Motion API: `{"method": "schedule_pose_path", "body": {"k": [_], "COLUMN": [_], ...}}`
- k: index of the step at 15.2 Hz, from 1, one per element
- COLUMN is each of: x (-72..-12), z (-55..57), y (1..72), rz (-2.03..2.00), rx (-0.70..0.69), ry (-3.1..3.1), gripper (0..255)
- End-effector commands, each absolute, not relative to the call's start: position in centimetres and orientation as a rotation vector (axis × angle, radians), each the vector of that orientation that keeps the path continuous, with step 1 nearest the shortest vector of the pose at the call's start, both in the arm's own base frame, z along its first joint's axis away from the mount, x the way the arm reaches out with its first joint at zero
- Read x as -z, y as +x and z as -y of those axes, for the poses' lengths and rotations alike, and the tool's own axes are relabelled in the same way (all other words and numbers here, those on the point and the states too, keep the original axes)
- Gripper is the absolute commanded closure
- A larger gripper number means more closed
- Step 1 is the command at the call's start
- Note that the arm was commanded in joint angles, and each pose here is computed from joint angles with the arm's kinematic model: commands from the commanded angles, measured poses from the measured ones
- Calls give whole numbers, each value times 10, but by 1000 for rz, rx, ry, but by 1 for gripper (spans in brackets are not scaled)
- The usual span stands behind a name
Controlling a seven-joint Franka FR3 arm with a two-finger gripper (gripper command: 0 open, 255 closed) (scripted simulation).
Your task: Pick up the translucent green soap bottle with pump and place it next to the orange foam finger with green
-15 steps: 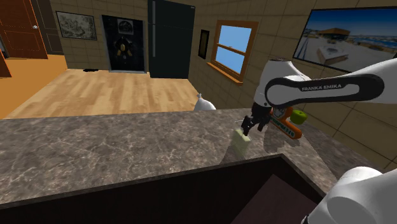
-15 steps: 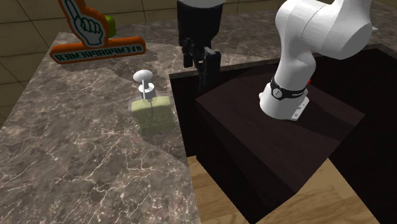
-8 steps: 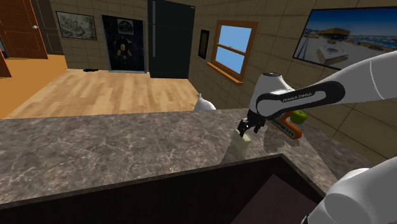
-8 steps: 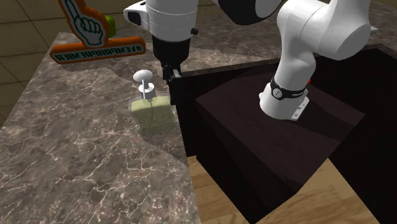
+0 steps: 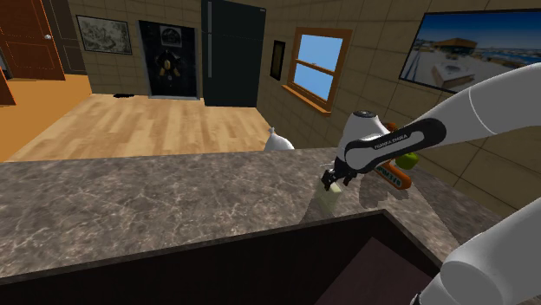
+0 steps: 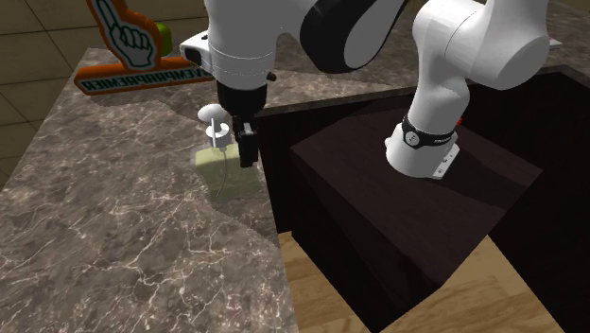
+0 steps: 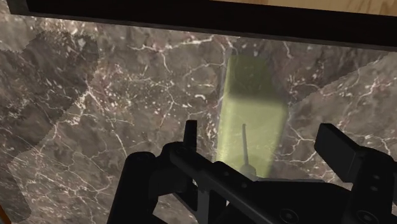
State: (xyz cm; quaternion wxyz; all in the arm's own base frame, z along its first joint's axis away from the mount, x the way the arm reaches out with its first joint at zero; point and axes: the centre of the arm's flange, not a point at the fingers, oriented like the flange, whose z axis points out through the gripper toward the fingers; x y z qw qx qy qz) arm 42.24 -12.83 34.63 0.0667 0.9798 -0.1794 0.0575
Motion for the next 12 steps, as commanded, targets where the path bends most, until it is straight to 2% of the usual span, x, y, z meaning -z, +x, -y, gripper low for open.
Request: {"method": "schedule_pose_path", "body": {"k": [1, 9, 10, 12], "x": [-333, -333, -333, -333], "z": [129, 129, 129, 129], "y": [424, 424, 424, 424], "rz": [541, 541, 541, 541], "rx": [-174, -174, -174, -174], "ry": [2954, 2954, 2954, 2954], "gripper": [0, 0, 255, 255]}}
